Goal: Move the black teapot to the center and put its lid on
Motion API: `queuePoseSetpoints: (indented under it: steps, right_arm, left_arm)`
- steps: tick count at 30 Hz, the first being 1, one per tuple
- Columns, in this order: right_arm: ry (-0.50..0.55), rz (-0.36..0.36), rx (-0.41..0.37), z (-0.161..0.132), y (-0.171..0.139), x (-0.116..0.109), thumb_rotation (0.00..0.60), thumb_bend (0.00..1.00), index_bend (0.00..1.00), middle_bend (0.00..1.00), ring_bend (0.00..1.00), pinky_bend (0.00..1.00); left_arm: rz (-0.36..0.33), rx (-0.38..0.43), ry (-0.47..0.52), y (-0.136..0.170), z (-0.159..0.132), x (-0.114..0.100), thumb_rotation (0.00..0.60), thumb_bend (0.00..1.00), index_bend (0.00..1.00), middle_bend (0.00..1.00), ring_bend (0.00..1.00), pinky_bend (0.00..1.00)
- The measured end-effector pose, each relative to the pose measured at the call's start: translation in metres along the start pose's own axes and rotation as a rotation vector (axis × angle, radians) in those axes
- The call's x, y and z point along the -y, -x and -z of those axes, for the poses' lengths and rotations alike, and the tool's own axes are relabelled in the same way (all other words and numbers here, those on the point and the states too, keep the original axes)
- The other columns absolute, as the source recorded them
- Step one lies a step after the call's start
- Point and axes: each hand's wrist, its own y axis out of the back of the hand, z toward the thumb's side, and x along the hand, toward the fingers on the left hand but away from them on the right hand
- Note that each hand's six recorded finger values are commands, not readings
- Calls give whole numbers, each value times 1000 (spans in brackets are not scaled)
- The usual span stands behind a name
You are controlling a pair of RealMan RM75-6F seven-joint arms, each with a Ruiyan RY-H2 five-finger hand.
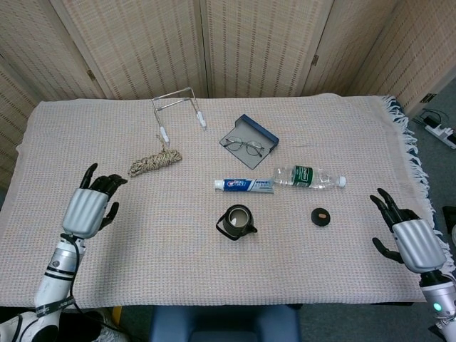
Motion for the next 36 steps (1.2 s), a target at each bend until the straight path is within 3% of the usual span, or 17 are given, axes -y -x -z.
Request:
queuePoseSetpoints:
  steps: [8, 12, 20, 27, 33, 36]
  right_arm:
    - [-46, -70, -18, -14, 18, 17, 600, 316, 0, 95, 551, 529]
    - [-72, -108, -20, -23, 25, 26, 600, 309, 0, 95, 622, 551]
    - [-101, -180, -9, -35, 39, 48, 600, 308, 25, 134, 690, 581]
    - [-118, -246, -9, -40, 51, 65, 600, 273, 0, 1, 684, 597]
    - [-144, -296, -7, -43, 69, 80, 600, 273, 0, 1, 693, 638]
    - [-175, -306, -12, -44, 77, 85, 600, 272, 0, 50, 713, 686]
  left_arm:
    - [4, -154, -1, 48, 63, 4, 600, 440, 258, 214, 244, 5]
    - [12, -198, -5, 71, 79, 3, 600, 439, 253, 214, 243, 4]
    - [37, -240, 7, 100, 88, 7, 600, 439, 256, 213, 242, 2]
    - [55, -248, 29, 106, 89, 12, 600, 438, 235, 213, 234, 0]
    - [68, -250, 40, 109, 89, 15, 600, 438, 230, 213, 231, 0]
    - [70, -253, 45, 110, 89, 16, 600, 437, 229, 213, 231, 0]
